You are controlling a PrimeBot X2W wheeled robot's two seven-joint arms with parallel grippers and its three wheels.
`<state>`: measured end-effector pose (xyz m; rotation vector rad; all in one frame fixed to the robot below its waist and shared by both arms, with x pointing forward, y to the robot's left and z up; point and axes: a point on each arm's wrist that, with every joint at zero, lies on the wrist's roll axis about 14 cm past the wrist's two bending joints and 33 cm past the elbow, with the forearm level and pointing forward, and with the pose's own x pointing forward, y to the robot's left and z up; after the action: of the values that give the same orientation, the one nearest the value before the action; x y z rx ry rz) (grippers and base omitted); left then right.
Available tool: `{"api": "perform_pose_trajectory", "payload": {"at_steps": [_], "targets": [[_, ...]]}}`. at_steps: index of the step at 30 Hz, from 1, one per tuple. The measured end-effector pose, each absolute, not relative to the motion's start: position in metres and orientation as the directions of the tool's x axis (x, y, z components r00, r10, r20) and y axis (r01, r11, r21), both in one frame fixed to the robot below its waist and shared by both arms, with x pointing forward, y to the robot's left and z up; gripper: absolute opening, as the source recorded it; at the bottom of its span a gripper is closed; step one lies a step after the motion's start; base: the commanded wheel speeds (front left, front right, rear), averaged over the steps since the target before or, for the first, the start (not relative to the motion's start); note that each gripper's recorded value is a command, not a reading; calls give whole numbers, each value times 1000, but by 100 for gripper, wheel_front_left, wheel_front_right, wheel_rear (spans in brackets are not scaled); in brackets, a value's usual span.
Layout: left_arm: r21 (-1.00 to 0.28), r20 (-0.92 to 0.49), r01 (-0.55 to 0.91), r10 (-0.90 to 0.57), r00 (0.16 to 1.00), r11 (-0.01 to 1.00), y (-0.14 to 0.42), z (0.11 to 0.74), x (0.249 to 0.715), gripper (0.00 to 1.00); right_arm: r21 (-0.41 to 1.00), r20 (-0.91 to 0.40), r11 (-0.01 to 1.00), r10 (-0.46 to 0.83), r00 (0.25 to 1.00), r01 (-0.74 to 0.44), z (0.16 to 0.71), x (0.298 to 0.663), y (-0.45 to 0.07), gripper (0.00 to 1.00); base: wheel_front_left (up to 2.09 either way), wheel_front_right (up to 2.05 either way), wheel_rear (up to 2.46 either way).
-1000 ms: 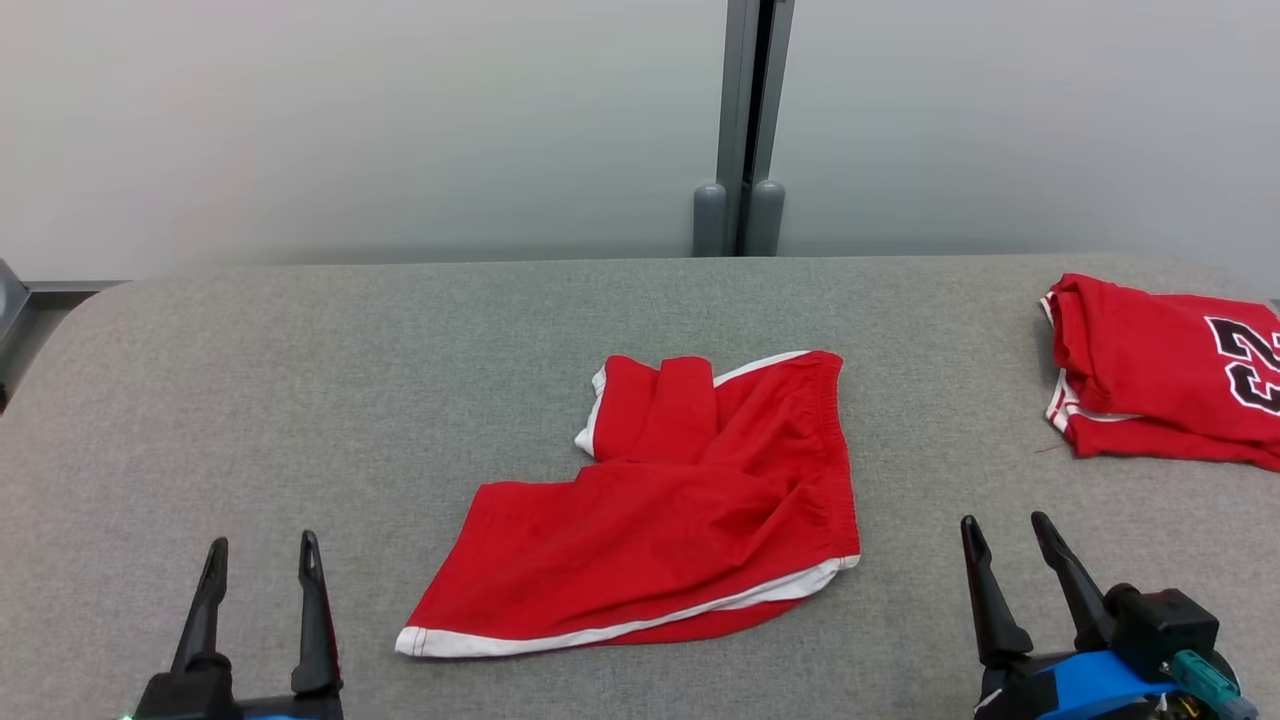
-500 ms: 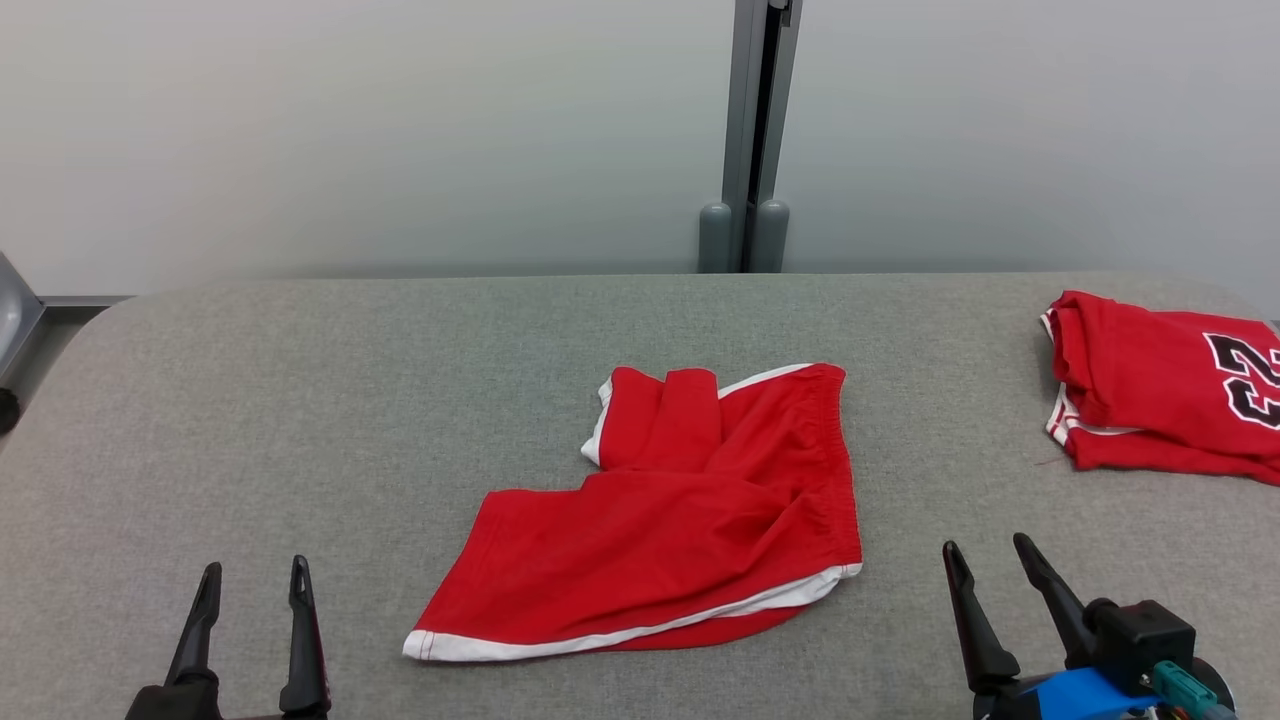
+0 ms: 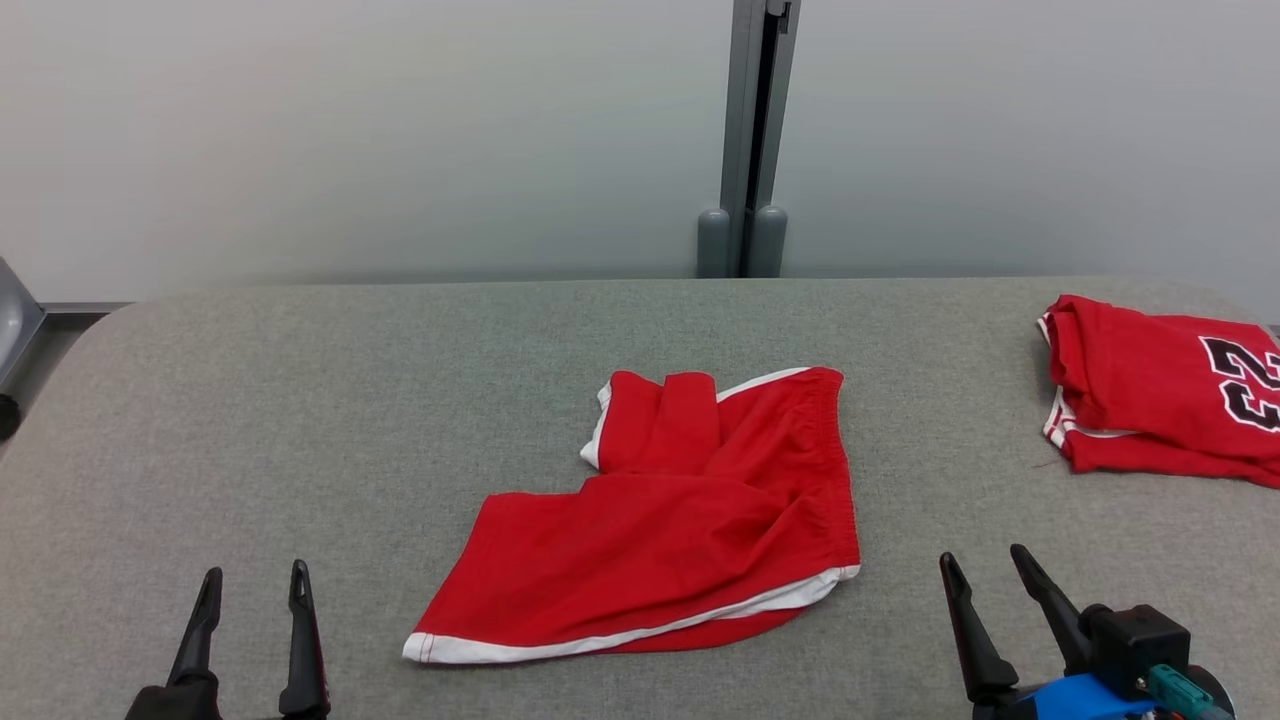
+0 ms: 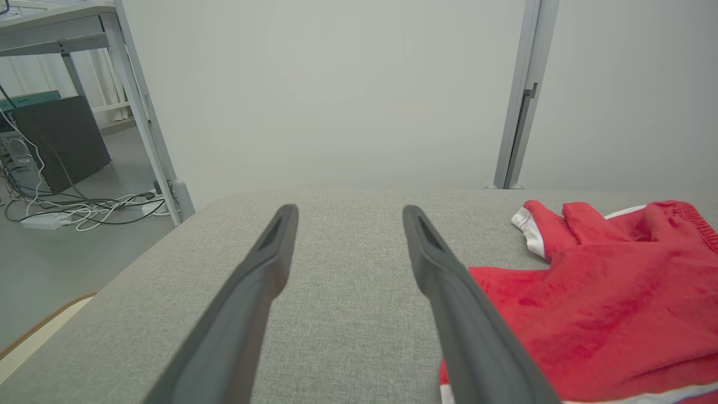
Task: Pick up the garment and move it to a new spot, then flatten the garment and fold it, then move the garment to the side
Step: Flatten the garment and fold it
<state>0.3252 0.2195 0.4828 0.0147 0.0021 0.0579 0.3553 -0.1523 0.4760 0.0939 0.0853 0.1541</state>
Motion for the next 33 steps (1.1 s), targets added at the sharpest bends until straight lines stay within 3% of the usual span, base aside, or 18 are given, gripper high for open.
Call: {"api": "perform_pose_trajectory", "payload": {"at_steps": [21,33], "targets": [[20,-44,-30,31,999,999,215,473,324,100,101,-110,982,171,979,-160,467,353,-148,100,0,0,0],[-41,-284,174,-178,942,984,167,414,323,100,26,-249,943,328,911,-333,431,363,-120,100,0,0,0]]}}
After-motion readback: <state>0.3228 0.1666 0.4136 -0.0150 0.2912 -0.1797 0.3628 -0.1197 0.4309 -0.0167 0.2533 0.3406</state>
